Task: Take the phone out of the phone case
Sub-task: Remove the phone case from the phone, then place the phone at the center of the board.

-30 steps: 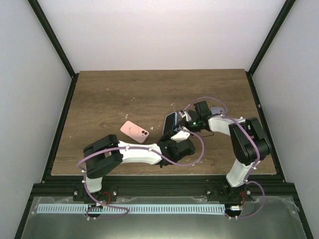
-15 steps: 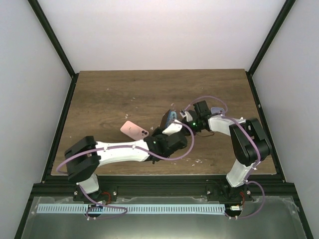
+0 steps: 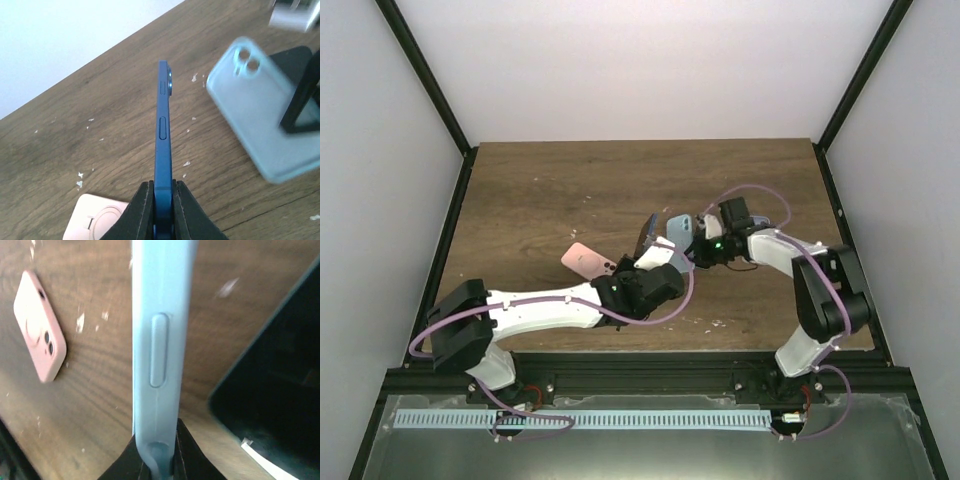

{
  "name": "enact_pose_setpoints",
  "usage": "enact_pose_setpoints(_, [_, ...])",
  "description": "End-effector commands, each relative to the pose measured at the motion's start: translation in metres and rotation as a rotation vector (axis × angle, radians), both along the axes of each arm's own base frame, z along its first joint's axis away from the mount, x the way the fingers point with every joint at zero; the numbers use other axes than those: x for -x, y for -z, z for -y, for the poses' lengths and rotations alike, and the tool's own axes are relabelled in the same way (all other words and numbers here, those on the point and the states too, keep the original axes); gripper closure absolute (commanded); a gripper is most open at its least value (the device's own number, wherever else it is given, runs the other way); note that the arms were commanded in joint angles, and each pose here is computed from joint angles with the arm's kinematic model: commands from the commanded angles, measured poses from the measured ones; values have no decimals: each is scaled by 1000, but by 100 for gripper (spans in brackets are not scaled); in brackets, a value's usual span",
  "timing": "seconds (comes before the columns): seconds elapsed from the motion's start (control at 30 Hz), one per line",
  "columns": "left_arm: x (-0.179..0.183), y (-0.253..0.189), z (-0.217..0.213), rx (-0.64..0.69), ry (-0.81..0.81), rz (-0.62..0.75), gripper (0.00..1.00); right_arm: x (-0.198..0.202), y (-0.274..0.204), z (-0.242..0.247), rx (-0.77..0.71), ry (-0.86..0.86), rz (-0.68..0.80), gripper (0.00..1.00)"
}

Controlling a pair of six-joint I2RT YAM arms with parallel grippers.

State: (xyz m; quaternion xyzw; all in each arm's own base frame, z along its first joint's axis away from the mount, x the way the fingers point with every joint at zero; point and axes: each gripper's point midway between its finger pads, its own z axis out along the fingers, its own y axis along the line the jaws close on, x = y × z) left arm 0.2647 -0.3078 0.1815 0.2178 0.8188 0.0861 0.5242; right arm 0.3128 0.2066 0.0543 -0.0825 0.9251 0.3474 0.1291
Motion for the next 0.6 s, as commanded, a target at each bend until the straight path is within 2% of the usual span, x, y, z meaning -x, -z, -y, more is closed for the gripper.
enact_pose_setpoints(0.0, [-15, -8, -8, -35, -14, 53, 100, -53, -65, 47, 85, 91, 299, 99])
enact_pose_setpoints(0.2, [-56, 14, -1, -279, 53, 58, 100, -59, -108, 111, 58, 227, 457, 99])
enact_pose_setpoints(0.33, [-73, 26, 21, -355, 105, 81, 100, -54, -124, 124, 25, 249, 516, 99])
enact_pose_setpoints(0.57, [-100, 55, 41, -505, 143, 73, 100, -57, -133, 139, 61, 300, 537, 99])
